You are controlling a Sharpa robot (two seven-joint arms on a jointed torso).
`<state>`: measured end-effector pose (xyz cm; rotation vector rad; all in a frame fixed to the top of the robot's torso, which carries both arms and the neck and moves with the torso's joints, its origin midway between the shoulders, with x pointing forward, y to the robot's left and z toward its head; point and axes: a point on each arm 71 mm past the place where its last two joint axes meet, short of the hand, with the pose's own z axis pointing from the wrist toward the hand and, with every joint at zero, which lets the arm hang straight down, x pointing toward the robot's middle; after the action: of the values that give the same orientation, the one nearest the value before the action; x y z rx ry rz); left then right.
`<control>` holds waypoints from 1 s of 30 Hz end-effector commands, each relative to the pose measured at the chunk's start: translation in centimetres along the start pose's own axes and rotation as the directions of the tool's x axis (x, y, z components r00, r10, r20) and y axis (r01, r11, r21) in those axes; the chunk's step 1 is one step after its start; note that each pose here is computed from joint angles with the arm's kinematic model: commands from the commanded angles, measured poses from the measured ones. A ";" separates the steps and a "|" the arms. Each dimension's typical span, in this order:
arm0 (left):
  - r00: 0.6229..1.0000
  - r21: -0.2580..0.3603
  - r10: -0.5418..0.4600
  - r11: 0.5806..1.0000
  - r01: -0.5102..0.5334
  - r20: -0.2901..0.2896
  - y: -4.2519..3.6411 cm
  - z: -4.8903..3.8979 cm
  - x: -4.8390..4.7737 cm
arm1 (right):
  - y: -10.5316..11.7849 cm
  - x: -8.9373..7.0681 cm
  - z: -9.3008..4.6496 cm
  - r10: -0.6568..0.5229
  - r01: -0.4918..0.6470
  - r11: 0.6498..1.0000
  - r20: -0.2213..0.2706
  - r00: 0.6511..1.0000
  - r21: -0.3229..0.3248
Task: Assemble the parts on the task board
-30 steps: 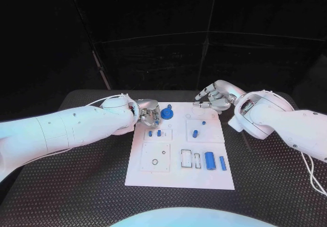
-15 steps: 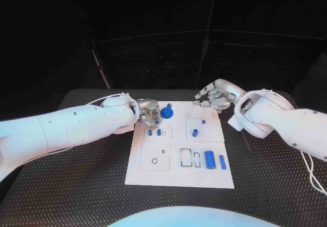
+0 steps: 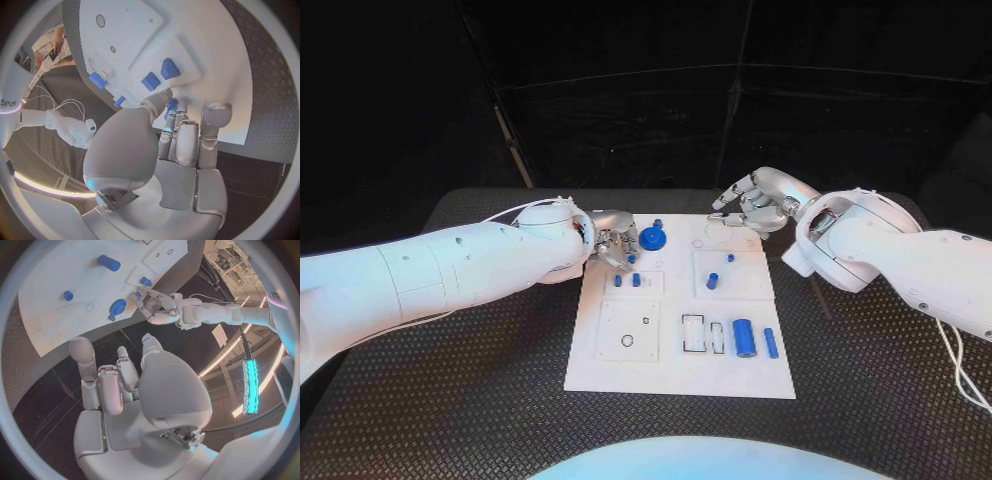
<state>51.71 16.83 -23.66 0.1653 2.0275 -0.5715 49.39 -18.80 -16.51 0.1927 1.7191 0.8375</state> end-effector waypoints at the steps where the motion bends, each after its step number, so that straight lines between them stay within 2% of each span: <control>1: 1.000 0.001 -0.004 1.000 0.004 0.001 -0.04 0.03 -0.05 | 0.2 -0.1 0.0 0.002 -0.002 1.000 0.008 1.000 -0.010; 12: 1.000 -0.011 -0.007 1.000 0.007 0.015 0.34 -0.11 -0.20 | -0.3 -0.4 0.1 0.000 0.000 1.000 0.019 1.000 0.000; 18: 0.999 -0.024 -0.010 1.000 0.011 0.034 1.09 -0.47 -0.43 | -0.6 -0.5 0.1 -0.008 0.007 1.000 0.016 1.000 0.011; 25: 0.998 -0.028 -0.027 0.999 0.028 0.059 1.96 -1.07 -0.79 | -1.1 -0.5 0.1 -0.099 0.099 0.995 -0.002 0.995 0.016; 30: 0.991 -0.015 -0.092 0.995 0.094 0.096 2.59 -1.97 -1.29 | -1.7 -0.1 0.0 -0.170 0.170 0.985 -0.021 0.985 0.015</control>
<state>51.67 20.22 -23.17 0.0863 1.9939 -0.5482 50.05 -20.24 -17.33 0.1388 1.7267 0.7473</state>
